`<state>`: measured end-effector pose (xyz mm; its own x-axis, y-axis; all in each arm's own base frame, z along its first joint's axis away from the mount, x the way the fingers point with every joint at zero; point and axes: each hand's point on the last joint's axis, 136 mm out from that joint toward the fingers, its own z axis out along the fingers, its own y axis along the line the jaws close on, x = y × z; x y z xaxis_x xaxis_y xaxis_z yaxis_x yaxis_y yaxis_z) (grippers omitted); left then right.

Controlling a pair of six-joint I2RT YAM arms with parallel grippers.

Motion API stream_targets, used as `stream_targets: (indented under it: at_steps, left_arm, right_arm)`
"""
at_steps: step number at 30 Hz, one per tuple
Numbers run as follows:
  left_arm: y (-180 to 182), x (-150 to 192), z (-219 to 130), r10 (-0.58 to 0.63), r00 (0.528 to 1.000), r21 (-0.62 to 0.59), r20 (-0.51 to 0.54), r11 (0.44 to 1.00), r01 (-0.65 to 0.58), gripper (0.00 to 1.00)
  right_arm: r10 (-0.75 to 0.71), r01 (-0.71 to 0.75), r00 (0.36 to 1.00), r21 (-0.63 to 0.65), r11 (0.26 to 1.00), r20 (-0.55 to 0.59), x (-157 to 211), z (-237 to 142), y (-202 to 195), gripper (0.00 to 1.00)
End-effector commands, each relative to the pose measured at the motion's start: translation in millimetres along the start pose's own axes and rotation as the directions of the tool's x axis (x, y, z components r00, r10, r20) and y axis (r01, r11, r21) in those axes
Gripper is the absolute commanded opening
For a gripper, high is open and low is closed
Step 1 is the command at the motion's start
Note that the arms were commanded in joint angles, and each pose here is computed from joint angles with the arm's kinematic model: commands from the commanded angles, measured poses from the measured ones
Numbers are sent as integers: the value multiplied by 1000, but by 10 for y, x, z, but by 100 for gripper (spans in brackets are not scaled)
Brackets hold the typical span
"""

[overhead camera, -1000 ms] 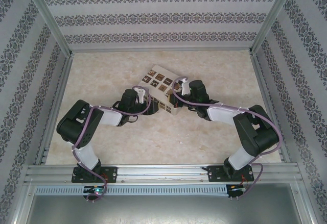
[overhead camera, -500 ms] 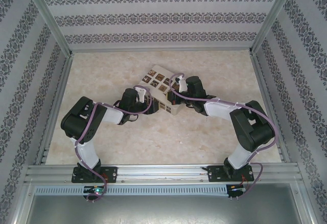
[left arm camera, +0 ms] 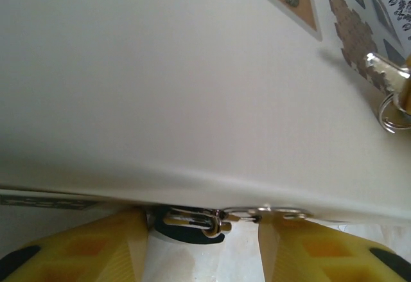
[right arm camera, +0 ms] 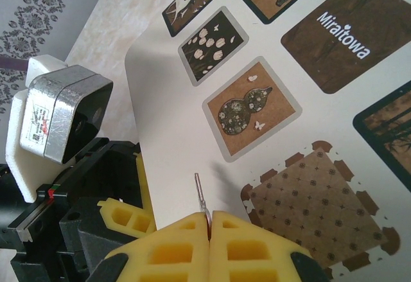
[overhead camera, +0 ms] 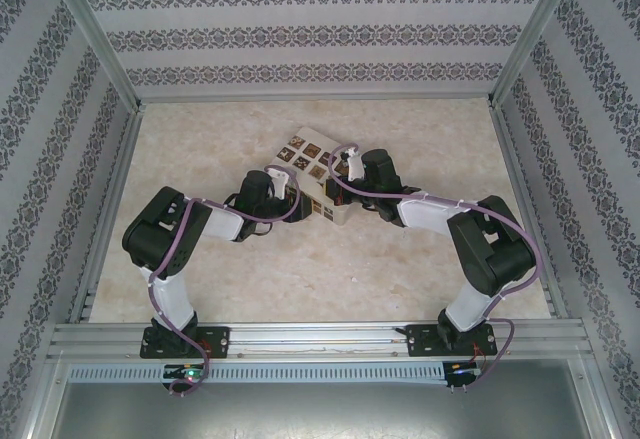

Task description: Unlock a padlock with a key

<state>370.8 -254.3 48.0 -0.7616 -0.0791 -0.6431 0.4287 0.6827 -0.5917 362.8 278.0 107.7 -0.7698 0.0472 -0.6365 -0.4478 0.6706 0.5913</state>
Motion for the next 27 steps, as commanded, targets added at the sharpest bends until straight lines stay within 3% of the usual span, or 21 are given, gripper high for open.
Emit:
stream_targets:
  at_steps: [1,27]
  left_arm:
    - [-42,-107,29,20,1000,33,11,999,-21,47]
    - [-2,-111,136,55,997,-78,48,996,-51,35]
  right_arm:
    - [21,-17,997,49,999,-79,267,76,-143,0]
    - [22,-17,997,64,998,-73,278,65,-128,0]
